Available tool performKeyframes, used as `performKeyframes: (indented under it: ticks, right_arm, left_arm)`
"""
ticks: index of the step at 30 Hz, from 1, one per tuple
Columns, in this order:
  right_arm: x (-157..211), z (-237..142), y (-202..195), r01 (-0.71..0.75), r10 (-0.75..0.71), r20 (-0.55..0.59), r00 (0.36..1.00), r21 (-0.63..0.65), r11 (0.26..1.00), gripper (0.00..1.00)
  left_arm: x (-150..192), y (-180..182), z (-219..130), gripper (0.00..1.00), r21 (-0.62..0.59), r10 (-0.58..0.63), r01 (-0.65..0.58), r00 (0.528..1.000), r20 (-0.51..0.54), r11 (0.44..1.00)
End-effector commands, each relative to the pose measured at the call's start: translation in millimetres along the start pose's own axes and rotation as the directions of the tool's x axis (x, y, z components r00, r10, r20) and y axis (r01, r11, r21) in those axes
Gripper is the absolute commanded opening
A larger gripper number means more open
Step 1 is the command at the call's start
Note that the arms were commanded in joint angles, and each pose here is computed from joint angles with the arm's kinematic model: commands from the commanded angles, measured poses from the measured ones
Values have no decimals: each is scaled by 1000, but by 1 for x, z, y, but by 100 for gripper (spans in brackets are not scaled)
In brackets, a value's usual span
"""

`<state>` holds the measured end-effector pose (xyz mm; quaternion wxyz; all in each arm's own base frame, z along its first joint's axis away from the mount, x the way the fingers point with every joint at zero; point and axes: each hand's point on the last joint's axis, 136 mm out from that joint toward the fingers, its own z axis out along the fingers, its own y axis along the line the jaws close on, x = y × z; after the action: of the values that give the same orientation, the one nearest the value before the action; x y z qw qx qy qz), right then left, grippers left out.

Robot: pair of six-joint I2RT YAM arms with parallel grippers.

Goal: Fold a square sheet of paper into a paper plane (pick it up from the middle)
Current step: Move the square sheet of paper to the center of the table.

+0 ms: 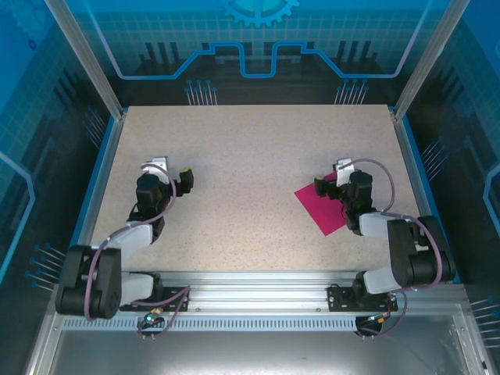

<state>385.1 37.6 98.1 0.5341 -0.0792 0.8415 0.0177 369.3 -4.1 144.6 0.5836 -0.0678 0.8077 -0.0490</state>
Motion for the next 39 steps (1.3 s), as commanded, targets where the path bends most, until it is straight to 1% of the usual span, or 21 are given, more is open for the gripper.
performKeyframes:
  ticks: [1,4,6,7,8,9,10,11,13,14,17,19,23,25,26,28,32,34,37,39]
  right_arm:
    - [-22,-13,-18,-90,94,-57,994,73,993,99]
    - [-32,-34,-26,-183,194,-88,977,118,976,100]
    - [-46,-51,-17,-210,216,-93,972,69,975,100]
    - [-54,-61,-14,-242,246,-84,966,52,969,99]
    - [-64,-71,-14,-283,286,-69,956,49,958,99]
    - [-69,-79,-16,-318,322,-63,945,69,946,99]
    - [-61,-89,-22,-386,399,-93,912,130,913,99]
    - [-53,-94,-25,-420,441,-122,889,166,892,99]
    - [-45,-101,-20,-454,478,-206,854,155,877,99]
    - [-43,-101,-8,-476,482,-263,836,91,875,99]
    - [-35,-104,20,-516,471,-384,794,-16,856,99]
    - [-24,-107,25,-542,488,-427,761,-7,840,99]
    - [-6,-109,42,-590,491,-499,714,-52,806,99]
    - [0,-108,57,-594,454,-545,705,-104,798,99]
    - [4,-107,63,-587,435,-567,699,-108,803,99]
    - [14,-104,69,-564,404,-604,687,-92,821,98]
    - [30,-95,89,-520,334,-673,660,-89,849,97]
    - [42,-84,85,-478,337,-696,634,-10,878,97]
    - [53,-67,86,-485,363,-718,594,40,874,93]
    - [58,-59,83,-474,376,-723,580,75,877,92]
  left_arm:
    - [-3,10,-14,98,-55,-101,98,994,-44,994]
    - [-17,15,-29,99,-113,-215,209,975,-49,971]
    - [-32,19,-40,98,-157,-248,237,967,-58,959]
    - [-36,21,-46,99,-187,-265,247,961,-75,951]
    - [-40,20,-50,98,-189,-268,249,960,-82,950]
    - [-43,19,-53,98,-185,-275,256,957,-87,949]
    - [-45,16,-56,98,-182,-306,285,947,-96,941]
    - [-47,8,-58,98,-138,-304,288,945,-117,948]
    - [-51,-9,-62,99,-56,-315,310,938,-145,949]
    - [-53,-14,-64,98,-27,-325,325,933,-151,945]
    - [-60,-27,-72,98,44,-356,366,922,-154,930]
    - [-62,-29,-77,98,52,-379,390,913,-149,919]
    - [-61,-35,-84,99,82,-406,422,899,-164,903]
    - [-61,-42,-85,99,118,-403,427,896,-185,896]
    - [-61,-47,-86,98,146,-402,432,895,-193,890]
    - [-57,-52,-86,99,170,-410,447,886,-216,878]
    - [-48,-53,-87,98,159,-406,451,878,-253,878]
    - [-45,-56,-89,98,177,-403,454,877,-262,873]
    - [-44,-60,-91,98,205,-401,458,877,-265,865]
    - [-43,-61,-92,98,217,-399,455,880,-259,864]
